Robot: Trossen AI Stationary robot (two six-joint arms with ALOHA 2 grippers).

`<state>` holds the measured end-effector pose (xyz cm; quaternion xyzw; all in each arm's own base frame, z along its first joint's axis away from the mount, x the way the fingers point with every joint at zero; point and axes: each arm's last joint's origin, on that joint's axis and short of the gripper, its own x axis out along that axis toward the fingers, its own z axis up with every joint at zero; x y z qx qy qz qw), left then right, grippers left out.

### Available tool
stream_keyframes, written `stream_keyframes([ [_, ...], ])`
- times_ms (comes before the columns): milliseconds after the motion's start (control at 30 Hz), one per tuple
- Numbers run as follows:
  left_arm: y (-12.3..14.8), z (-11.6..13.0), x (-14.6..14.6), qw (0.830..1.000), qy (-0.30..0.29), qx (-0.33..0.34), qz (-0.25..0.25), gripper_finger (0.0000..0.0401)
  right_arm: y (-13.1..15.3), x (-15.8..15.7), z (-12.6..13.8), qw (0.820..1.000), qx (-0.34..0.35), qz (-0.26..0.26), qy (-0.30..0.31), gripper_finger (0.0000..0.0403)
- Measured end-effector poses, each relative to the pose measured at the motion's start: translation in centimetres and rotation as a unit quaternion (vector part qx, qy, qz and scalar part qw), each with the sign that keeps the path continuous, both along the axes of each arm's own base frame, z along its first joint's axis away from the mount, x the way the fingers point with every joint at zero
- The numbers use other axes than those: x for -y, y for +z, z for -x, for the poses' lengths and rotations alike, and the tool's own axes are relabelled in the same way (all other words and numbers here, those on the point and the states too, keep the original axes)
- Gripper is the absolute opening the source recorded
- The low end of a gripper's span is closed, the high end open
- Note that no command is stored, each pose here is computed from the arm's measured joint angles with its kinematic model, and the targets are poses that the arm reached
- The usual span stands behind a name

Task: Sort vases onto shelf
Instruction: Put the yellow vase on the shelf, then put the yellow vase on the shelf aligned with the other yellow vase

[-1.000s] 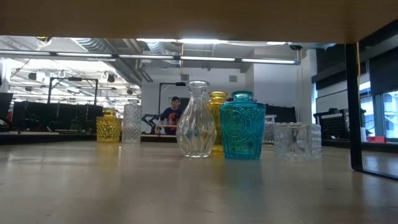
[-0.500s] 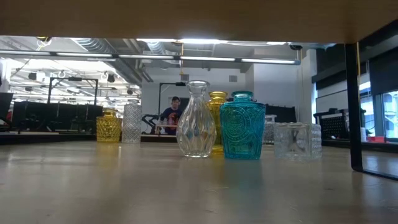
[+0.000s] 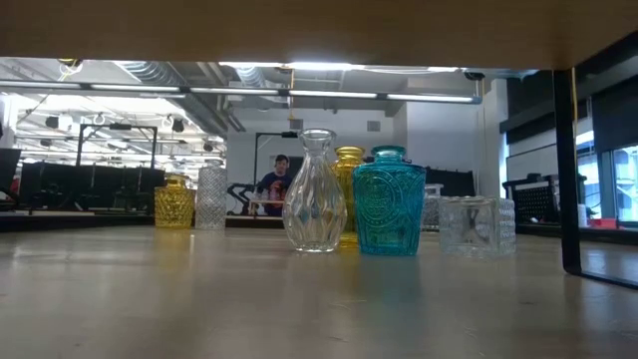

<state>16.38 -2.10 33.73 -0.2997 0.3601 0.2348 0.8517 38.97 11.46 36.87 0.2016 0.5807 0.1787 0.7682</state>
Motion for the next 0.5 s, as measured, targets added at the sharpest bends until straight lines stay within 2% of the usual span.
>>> stream_keyframes([
  [133,0.0,0.0,0.0,1.000,0.000,0.000,0.000,0.0128,0.2,0.0,-0.2,1.000,0.015,-0.005,-0.003,0.0108],
  [333,0.0,0.0,0.0,1.000,0.000,0.000,-0.001,0.0127,2.2,0.4,-0.1,0.998,0.059,-0.021,-0.006,0.0110],
  [500,0.0,0.0,0.0,1.000,0.000,0.000,-0.001,0.0127,3.8,1.4,0.2,0.995,0.090,-0.042,-0.033,0.0110],
])
